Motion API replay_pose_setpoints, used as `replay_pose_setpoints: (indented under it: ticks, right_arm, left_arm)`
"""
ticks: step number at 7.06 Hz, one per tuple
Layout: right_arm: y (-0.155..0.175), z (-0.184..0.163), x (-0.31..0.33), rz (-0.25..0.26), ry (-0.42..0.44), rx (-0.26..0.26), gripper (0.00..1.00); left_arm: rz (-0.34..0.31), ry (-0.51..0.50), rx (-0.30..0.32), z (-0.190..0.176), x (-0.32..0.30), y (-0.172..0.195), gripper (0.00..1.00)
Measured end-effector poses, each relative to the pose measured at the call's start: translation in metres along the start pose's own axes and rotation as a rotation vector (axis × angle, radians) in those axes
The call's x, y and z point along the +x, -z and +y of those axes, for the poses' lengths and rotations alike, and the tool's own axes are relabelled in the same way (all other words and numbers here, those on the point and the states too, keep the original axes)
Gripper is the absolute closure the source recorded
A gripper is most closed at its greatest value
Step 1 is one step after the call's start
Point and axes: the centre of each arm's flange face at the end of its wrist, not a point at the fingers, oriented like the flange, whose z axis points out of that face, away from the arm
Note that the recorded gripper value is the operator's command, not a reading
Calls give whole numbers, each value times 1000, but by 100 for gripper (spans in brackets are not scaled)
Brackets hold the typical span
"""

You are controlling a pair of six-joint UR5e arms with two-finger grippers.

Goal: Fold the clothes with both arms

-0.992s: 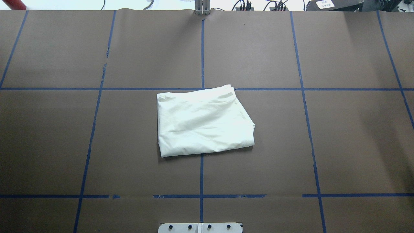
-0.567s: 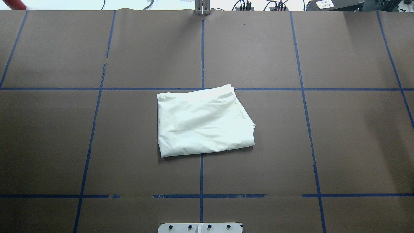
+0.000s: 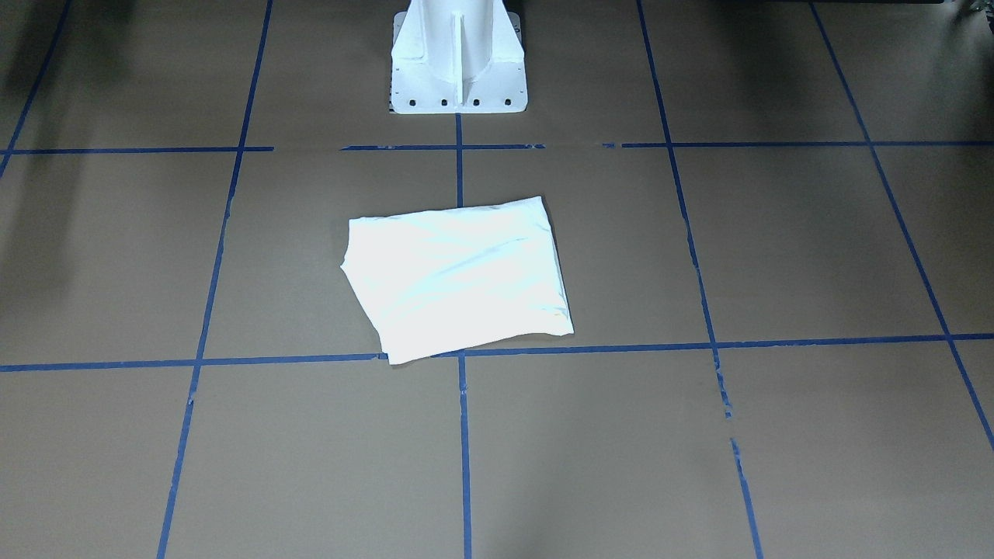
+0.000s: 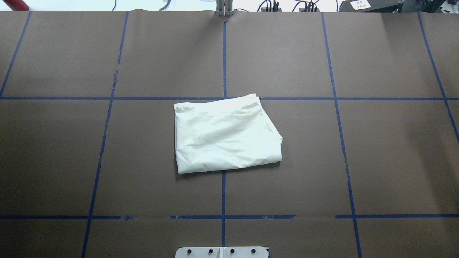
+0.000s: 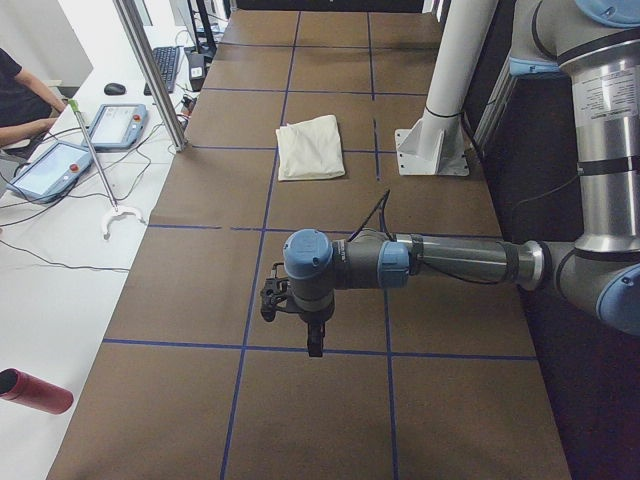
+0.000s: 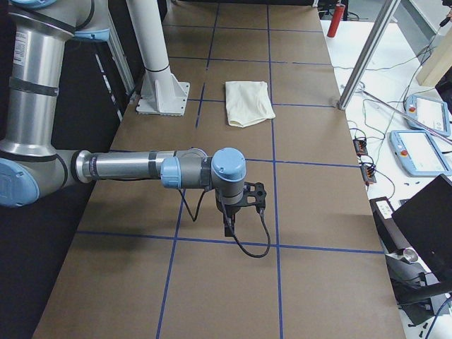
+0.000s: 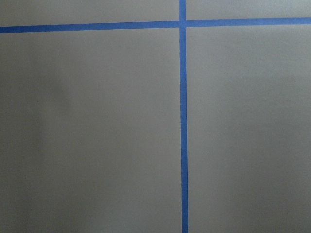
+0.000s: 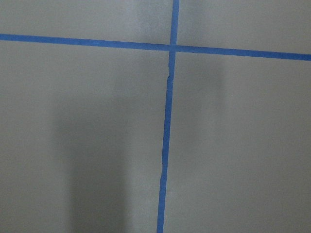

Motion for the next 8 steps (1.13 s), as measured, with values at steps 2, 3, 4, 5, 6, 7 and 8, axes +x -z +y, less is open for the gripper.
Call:
replay_pose_setpoints:
  ticks: [2,3,4,5,6,7,8]
  right_arm:
    - [-2,1,0,-17,-8,-4,0]
    - [-3,1,0,-33,-14,-7,0]
    - [-4,2,0,-40,-18,-9,0]
    - [-5,2,0,-42,-21,-10,0]
    - [-5,1,1,-42,-23,-9,0]
    - [-5,1,1,-40,-23,-8,0]
    - [-5,1,1,-39,-23,-7,0]
  left_arm:
    - [3,-4,-3,2,-3,-2,0]
    - [4,-24,-9,5,-5,-4,0]
    - [5,-46,-18,10,-9,-8,0]
    - [5,-57,-23,12,-10,-9,0]
    - [5,-64,-22,12,-9,-8,0]
    - [5,-70,-18,11,-7,-6,0]
    - [6,-75,-15,11,-5,-4,0]
